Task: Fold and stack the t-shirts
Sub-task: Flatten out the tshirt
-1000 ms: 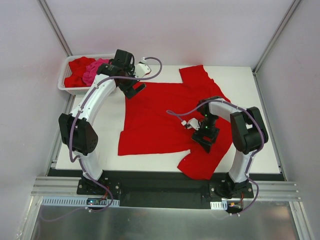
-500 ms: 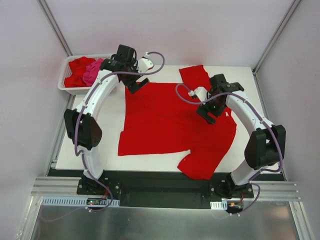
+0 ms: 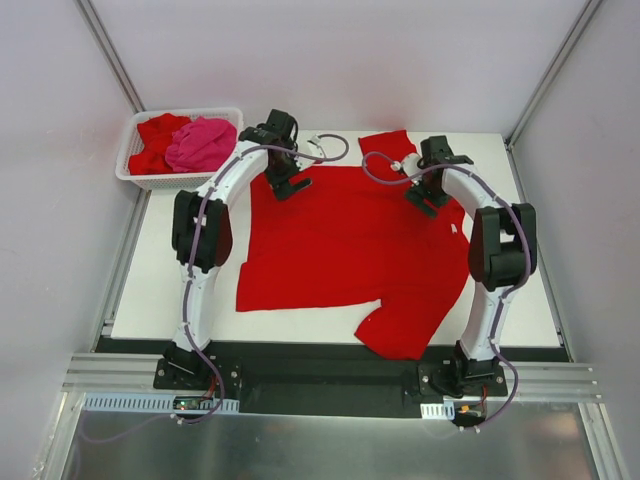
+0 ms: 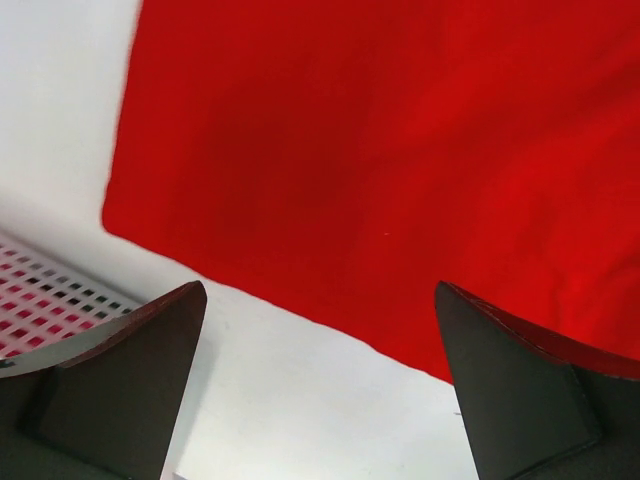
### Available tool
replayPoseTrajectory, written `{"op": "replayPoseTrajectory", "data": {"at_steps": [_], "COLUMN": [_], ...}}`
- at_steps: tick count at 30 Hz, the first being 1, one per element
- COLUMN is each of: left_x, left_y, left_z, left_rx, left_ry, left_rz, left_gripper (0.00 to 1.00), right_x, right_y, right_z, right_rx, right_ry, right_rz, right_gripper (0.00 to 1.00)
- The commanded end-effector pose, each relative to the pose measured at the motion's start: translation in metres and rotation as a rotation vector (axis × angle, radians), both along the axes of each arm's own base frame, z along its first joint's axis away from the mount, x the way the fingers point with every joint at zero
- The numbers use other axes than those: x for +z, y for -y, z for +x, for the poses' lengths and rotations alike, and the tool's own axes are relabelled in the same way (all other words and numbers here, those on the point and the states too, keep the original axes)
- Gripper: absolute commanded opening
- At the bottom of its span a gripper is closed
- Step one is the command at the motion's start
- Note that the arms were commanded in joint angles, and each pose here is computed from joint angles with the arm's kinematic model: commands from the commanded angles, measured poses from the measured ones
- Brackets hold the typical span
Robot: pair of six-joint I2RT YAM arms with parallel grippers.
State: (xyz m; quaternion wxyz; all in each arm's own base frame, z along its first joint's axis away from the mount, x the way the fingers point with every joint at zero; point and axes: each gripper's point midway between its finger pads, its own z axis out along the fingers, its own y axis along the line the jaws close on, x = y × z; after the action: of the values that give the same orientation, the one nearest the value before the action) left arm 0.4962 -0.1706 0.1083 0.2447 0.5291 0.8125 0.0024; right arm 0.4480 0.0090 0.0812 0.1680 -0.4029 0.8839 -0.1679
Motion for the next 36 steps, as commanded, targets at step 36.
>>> {"op": "replayPoseTrajectory", "data": {"at_steps": [36], "left_x": [-0.074], "left_y": [-0.042], "left_z": [0.032], "left_rx": [-0.091], "left_ry": [-0.021], "left_rz": [0.266], "left_gripper": [0.99], "right_x": [-0.031], "right_y": [-0.023], "right_z": [0.003], "right_rx": [0.083], "right_ry": [-0.16], "right_rz": [0.108], "right_gripper": [0.81]}}
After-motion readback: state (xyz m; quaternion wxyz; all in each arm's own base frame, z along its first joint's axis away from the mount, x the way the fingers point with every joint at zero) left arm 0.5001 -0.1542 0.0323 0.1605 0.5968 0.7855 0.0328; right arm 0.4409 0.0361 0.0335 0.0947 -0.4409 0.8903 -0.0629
